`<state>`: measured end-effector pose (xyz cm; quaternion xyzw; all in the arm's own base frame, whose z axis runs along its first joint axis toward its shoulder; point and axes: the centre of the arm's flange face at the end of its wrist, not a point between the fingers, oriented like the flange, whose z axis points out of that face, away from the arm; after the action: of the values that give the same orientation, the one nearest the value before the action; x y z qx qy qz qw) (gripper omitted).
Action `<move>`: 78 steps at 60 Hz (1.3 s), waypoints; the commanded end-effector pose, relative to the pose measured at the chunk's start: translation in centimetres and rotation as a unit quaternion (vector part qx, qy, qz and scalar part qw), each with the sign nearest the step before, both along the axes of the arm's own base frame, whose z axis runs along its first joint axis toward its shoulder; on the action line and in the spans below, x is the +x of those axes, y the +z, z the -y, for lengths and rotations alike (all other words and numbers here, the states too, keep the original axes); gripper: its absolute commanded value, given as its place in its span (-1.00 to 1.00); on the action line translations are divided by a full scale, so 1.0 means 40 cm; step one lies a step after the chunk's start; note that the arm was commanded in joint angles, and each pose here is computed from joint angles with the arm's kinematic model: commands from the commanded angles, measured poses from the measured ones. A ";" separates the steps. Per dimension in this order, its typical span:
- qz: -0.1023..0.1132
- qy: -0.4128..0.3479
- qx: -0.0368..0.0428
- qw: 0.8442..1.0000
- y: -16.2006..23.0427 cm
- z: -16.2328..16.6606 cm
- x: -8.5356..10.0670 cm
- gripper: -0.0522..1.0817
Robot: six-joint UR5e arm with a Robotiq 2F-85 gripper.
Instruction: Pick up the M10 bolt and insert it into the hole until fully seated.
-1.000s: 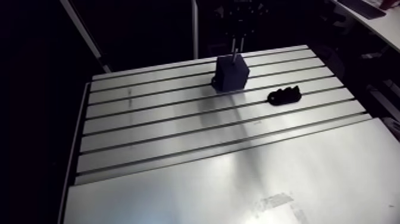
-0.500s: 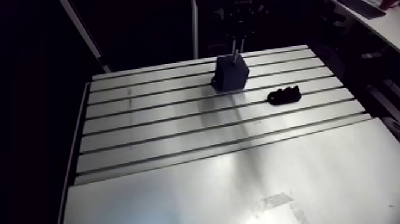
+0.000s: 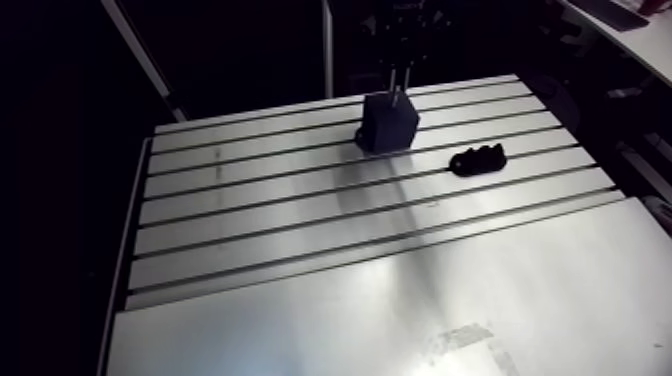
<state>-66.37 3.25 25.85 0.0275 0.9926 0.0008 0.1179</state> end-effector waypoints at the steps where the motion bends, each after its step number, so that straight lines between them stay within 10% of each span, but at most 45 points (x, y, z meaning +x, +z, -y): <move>1: 0.004 -0.002 -0.001 1.000 -0.011 -0.001 0.003 0.99; 31: -0.014 0.000 0.006 1.000 -0.031 -0.005 0.003 0.93; 35: -0.016 0.000 0.006 1.000 -0.029 -0.005 0.001 0.35; 36: -0.015 0.002 0.004 1.000 -0.028 -0.005 0.001 -0.38; 39: -0.016 0.006 0.001 1.000 -0.028 0.002 0.002 -0.90; 78: -0.047 0.005 0.010 0.999 0.116 0.001 0.021 -0.90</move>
<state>-66.05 3.42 27.14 0.0240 0.9961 0.0047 0.0850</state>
